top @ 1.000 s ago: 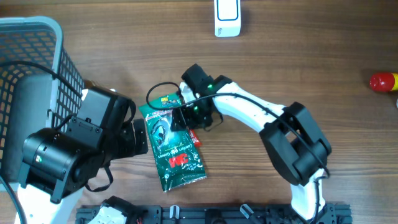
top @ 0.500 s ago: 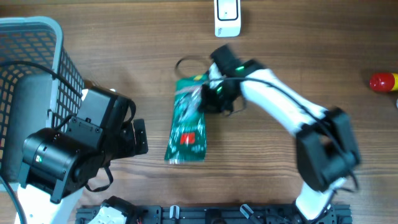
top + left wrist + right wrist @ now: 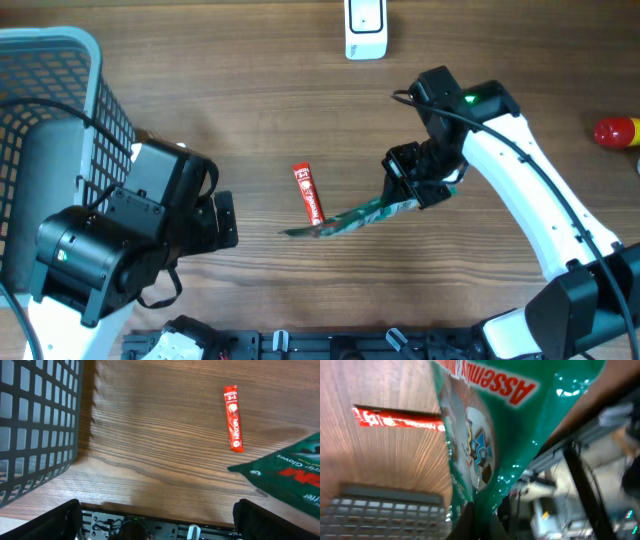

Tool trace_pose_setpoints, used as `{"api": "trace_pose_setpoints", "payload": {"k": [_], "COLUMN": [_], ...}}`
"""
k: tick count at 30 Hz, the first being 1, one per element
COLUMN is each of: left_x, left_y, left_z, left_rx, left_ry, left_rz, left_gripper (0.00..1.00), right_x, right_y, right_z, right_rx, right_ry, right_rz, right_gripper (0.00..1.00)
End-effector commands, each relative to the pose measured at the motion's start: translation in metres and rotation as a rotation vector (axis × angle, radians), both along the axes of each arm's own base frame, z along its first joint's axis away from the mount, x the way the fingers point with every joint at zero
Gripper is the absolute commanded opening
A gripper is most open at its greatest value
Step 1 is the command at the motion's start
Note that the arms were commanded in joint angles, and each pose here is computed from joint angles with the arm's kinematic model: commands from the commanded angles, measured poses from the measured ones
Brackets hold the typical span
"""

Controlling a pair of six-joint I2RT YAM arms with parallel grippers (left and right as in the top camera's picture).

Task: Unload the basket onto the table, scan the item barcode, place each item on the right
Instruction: 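Lift the glove pack and turn it over with the right gripper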

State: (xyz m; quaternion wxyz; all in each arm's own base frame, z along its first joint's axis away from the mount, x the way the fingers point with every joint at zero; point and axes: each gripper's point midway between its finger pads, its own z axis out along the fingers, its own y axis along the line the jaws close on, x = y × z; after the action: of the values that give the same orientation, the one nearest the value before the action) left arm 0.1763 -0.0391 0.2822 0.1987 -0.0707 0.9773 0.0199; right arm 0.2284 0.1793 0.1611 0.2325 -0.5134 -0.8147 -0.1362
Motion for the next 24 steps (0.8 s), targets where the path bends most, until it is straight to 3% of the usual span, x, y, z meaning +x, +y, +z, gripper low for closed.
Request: {"api": "trace_pose_setpoints", "payload": {"k": [1, 4, 9, 24], "left_x": [0.001, 0.001, 0.001, 0.001], "left_y": [0.003, 0.003, 0.003, 0.003], "left_z": [0.003, 0.003, 0.003, 0.003], "left_rx": [0.003, 0.003, 0.003, 0.003], "left_ry": [-0.014, -0.014, -0.014, -0.014], "left_rz": [0.016, 0.016, 0.016, 0.016], "left_gripper": [1.00, 1.00, 1.00, 1.00], "right_x": [-0.009, -0.011, -0.030, -0.033], "right_y": [0.012, 0.014, 0.013, 0.005], "right_z": [0.016, 0.018, 0.029, 0.031], "right_rx": [0.072, 0.080, 0.043, 0.035], "right_ry": [0.112, 0.140, 0.366, 0.398], "right_rz": [-0.112, -0.140, -0.324, -0.344], "right_gripper": [0.04, 0.04, 0.04, 0.04]}}
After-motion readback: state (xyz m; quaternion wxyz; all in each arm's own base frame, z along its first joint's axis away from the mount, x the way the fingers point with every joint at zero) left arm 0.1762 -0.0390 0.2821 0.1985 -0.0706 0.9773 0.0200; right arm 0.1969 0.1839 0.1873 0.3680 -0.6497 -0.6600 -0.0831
